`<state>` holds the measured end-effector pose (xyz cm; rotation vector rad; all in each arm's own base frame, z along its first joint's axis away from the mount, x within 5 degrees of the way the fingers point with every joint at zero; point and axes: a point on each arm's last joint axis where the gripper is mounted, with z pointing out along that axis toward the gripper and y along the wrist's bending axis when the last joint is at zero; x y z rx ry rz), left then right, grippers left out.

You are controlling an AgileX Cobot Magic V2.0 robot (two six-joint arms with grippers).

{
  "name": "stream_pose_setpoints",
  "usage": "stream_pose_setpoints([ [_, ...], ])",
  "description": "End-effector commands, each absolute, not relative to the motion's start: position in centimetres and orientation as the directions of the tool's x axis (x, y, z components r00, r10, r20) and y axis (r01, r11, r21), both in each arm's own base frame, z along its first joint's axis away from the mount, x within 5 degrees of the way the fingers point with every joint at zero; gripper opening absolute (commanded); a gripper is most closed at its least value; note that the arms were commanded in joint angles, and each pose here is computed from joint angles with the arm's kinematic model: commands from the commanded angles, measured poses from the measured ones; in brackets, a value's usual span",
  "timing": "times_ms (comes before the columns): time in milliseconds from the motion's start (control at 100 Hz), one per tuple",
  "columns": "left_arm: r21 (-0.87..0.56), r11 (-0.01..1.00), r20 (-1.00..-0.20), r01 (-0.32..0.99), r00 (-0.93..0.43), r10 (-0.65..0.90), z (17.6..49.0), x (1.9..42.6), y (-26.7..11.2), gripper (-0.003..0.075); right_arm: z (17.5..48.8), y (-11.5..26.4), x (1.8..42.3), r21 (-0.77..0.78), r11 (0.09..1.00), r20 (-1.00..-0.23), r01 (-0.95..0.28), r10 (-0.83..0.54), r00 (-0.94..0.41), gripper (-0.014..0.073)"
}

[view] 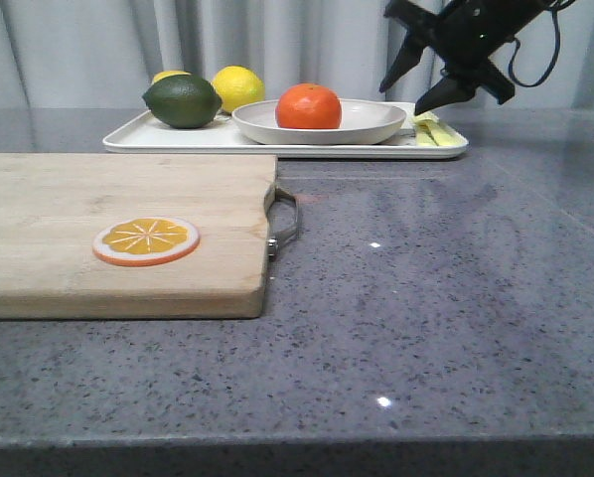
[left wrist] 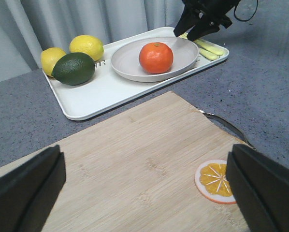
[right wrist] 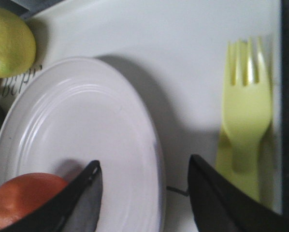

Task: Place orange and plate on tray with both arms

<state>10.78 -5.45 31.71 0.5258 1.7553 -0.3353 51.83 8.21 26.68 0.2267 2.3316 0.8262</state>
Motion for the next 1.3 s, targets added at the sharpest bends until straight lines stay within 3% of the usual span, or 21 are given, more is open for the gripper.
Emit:
stream_pose_setpoints([
  [0, 0.042, 0.874, -0.983, 0.483, -0.138, 0.123, 33.0, 10.9, -5.2, 0.0637, 33.9, 6.6, 50.2, 0.623, 0.772, -0.629, -0.122, 0.402, -0.665, 0.0419],
  [150, 0.042, 0.874, -0.983, 0.483, -0.138, 0.123, 33.0, 10.9, -5.2, 0.0637, 36.9, 5.8, 48.4, 0.576, 0.795, -0.684, -0.19, 0.341, -0.645, 0.0419],
  [400, 0.042, 0.875, -0.983, 0.482, -0.136, 0.122, 33.0, 11.0, -5.2, 0.0637, 45.9, 6.6, 42.3, 0.341, 0.838, -0.889, -0.425, 0.139, -0.437, 0.0417],
  [520, 0.042, 0.875, -0.983, 0.482, -0.136, 0.122, 33.0, 11.0, -5.2, 0.0637, 48.7, 6.5, 39.2, 0.252, 0.842, -0.929, -0.477, 0.074, -0.362, 0.0417],
  [650, 0.039, 0.874, -0.983, 0.484, -0.139, 0.122, 32.9, 10.9, -5.3, 0.0637, 49.8, 6.3, 35.9, 0.188, 0.846, -0.942, -0.499, 0.012, -0.335, 0.0417],
  [930, 0.024, 0.875, -0.984, 0.484, -0.142, 0.106, 33.0, 10.9, -5.3, 0.0637, 47.1, 4.9, 27.4, 0.078, 0.902, -0.968, -0.425, -0.034, -0.249, 0.0417],
  [1090, 0.026, 0.884, -0.989, 0.467, -0.116, 0.091, 33.3, 10.9, -5.1, 0.0637, 42.5, 3.8, 22.1, 0.064, 0.939, -0.972, -0.339, -0.019, -0.236, 0.0417],
  [1290, 0.04, 0.915, -0.999, 0.402, 0.01, 0.039, 34.7, 10.0, -4.2, 0.0637, 36.5, 2.7, 16.7, 0.069, 0.967, -0.975, -0.243, 0.014, -0.223, 0.0417],
])
